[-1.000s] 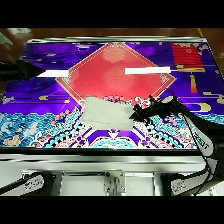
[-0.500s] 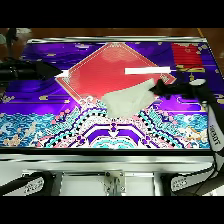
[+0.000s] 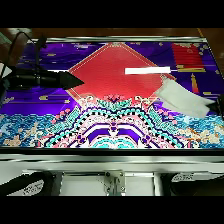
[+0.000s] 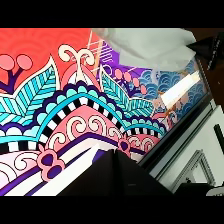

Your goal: Fold the shirts.

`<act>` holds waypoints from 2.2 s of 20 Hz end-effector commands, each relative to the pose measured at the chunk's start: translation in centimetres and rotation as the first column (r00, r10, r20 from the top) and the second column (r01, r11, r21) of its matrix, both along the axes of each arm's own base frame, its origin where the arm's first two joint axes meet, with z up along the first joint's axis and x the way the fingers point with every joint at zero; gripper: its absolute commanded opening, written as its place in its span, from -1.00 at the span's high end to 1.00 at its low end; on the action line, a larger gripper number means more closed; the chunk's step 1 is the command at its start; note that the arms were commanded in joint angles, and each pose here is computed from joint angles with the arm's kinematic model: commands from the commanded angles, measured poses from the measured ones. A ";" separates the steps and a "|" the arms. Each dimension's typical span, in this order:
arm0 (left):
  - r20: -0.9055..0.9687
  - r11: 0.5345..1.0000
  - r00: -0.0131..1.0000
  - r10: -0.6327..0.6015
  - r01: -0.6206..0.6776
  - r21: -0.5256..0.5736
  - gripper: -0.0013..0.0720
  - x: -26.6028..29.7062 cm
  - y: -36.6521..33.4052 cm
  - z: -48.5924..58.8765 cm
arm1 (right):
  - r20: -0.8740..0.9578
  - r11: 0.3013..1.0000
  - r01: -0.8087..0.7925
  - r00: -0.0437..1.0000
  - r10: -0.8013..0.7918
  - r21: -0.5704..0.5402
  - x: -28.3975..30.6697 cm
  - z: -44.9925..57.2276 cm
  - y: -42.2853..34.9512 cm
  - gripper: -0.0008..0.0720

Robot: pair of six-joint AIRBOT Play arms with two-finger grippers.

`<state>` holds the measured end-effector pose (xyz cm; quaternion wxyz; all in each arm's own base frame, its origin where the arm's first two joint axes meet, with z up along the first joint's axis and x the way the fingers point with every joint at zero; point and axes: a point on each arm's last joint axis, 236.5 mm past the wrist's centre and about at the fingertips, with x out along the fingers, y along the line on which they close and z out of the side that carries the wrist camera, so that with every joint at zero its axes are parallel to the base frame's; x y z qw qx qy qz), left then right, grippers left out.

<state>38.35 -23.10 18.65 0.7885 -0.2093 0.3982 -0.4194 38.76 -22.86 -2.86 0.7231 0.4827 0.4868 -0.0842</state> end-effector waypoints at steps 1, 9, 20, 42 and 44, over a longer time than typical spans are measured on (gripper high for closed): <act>0.003 1.000 1.000 0.009 -0.009 -0.008 0.86 0.0 -1.7 -0.6 | -0.222 0.991 0.100 0.972 -0.079 0.086 -8.5 -2.6 -1.3 0.80; 0.006 1.000 1.000 0.015 -0.014 -0.010 0.86 0.1 -2.2 -0.9 | -0.326 0.963 0.267 0.915 -0.239 0.044 -16.1 -6.1 6.7 0.80; 0.007 1.000 1.000 0.014 -0.014 -0.009 0.86 0.1 -2.2 -0.9 | -0.440 0.880 0.436 0.764 -0.472 -0.186 -23.9 -7.2 8.3 0.80; -0.016 0.806 0.972 0.235 -0.185 0.562 0.87 2.1 4.6 -11.6 | 0.503 0.809 -0.040 0.765 0.402 -0.587 7.5 23.3 20.4 -0.31; -0.143 0.728 0.968 0.204 -0.052 0.683 0.67 -0.6 5.7 -15.0 | 0.197 0.692 -0.427 0.752 0.629 -0.582 5.9 13.3 29.1 -0.47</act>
